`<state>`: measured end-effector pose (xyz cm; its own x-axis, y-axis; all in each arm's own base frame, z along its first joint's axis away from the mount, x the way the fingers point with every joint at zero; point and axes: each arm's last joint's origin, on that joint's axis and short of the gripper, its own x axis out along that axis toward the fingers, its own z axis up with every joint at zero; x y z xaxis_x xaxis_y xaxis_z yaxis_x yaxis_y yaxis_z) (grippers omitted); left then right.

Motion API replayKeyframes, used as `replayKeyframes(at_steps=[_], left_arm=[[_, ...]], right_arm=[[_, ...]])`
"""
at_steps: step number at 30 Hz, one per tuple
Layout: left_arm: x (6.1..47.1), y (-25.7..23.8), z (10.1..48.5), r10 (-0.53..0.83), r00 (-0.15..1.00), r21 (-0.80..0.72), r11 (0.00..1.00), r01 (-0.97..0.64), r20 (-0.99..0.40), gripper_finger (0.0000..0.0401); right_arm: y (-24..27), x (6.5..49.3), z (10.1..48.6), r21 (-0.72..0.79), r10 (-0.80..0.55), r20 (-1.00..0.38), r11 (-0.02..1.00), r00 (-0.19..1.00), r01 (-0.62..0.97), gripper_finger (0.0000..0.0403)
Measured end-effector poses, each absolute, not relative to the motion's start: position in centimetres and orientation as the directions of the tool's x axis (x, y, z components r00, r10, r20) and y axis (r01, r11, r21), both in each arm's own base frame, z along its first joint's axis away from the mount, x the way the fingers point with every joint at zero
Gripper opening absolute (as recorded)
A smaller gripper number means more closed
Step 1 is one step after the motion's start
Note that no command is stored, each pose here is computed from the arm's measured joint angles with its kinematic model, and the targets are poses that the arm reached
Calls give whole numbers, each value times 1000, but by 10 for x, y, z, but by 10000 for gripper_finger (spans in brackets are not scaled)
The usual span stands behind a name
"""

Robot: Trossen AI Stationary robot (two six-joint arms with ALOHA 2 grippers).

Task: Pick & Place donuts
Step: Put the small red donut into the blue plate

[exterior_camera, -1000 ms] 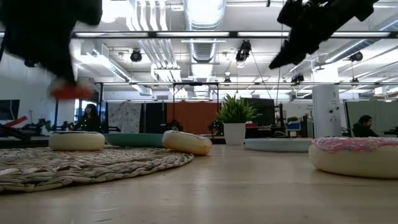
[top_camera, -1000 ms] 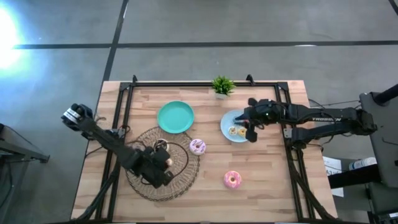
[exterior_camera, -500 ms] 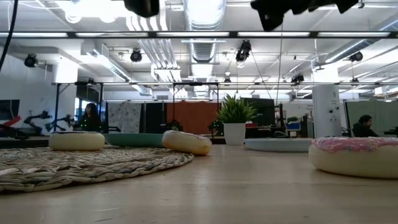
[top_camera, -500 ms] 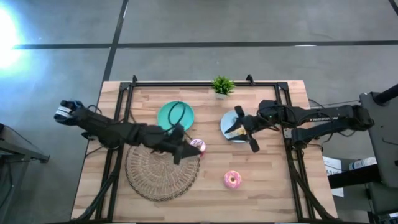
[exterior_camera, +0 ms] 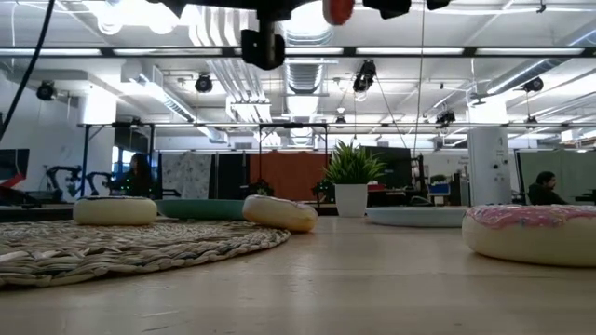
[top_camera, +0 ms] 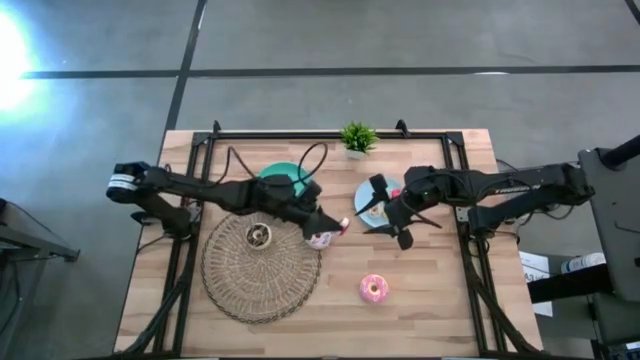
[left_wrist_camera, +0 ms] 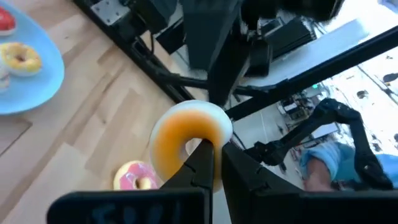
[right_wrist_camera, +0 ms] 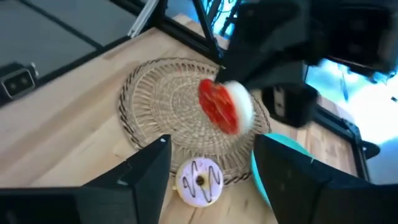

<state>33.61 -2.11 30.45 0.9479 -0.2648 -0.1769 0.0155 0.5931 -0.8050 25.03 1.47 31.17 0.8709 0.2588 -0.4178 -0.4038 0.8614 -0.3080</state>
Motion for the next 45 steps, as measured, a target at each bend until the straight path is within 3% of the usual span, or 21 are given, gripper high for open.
replayKeyframes(at_steps=[18, 37, 45], left_arm=[[362, -9, 304, -347, 910, -781, 623, 42, -227, 0], [361, -7, 300, -297, 923, -775, 631, -1, -244, 2], [361, -4, 298, -200, 942, -758, 647, -80, -270, 74]], right_arm=[[18, 287, 321, -286, 235, -592, 833, 771, -474, 209], [18, 286, 320, -249, 230, -607, 854, 761, -458, 68], [17, 282, 316, -167, 225, -652, 889, 724, -426, 21]])
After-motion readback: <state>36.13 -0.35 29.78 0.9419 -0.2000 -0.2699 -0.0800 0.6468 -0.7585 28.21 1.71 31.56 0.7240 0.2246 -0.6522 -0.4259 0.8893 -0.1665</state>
